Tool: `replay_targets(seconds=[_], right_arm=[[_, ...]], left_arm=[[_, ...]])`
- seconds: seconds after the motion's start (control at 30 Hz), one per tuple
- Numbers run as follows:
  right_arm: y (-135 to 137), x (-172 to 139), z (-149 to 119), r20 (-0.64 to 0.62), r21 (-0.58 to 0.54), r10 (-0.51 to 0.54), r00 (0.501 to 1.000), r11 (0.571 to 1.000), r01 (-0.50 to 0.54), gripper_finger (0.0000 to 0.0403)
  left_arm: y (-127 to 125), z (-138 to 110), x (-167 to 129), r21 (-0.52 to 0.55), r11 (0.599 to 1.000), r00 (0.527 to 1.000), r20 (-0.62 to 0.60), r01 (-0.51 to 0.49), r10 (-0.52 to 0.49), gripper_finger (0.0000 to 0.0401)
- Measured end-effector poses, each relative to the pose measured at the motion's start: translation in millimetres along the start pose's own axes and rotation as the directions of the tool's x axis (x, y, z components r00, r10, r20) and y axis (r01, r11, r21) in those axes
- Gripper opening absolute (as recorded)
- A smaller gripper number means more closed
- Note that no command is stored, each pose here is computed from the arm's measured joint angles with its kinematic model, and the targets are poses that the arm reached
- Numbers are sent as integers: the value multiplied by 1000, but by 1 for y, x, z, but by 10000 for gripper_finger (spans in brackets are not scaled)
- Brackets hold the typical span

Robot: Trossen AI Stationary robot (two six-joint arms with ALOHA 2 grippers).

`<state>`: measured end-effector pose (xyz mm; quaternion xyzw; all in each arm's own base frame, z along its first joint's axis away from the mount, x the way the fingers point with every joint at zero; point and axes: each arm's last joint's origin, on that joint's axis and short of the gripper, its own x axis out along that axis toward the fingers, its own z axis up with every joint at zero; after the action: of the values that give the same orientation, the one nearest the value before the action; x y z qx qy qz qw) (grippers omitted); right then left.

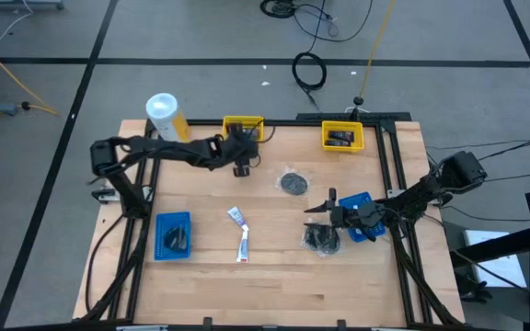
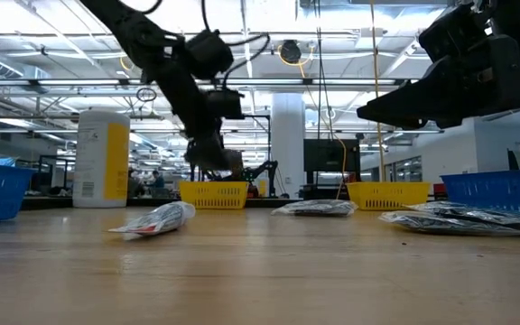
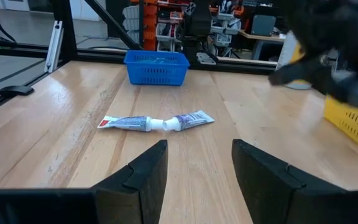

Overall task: Pick & Place Travel size toiletries
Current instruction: Put the gray deodorant into the left yellow bin, then put the white toothpaste into the right blue bin

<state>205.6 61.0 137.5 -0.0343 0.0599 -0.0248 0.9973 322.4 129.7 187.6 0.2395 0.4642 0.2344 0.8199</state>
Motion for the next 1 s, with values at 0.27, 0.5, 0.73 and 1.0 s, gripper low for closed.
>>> replay_targets(seconds=[0.27, 0.5, 0.73, 1.0], right_arm=[[0, 0, 1, 6, 6, 0, 1000, 1000, 0, 171], [0, 0, 1, 7, 6, -1, 1000, 1000, 1, 171], [0, 0, 1, 7, 5, -1, 1000, 1000, 1, 171], [0, 0, 1, 6, 5, -1, 1000, 1000, 0, 171]], left_arm=[[46, -16, 6, 14, 1000, 997, 75, -9, 8, 195], [75, -42, 35, -149, 986, 986, 158, 76, -52, 237], [74, -57, 54, -192, 967, 978, 160, 165, -135, 235], [76, -51, 42, -277, 927, 953, 235, 252, -189, 264]])
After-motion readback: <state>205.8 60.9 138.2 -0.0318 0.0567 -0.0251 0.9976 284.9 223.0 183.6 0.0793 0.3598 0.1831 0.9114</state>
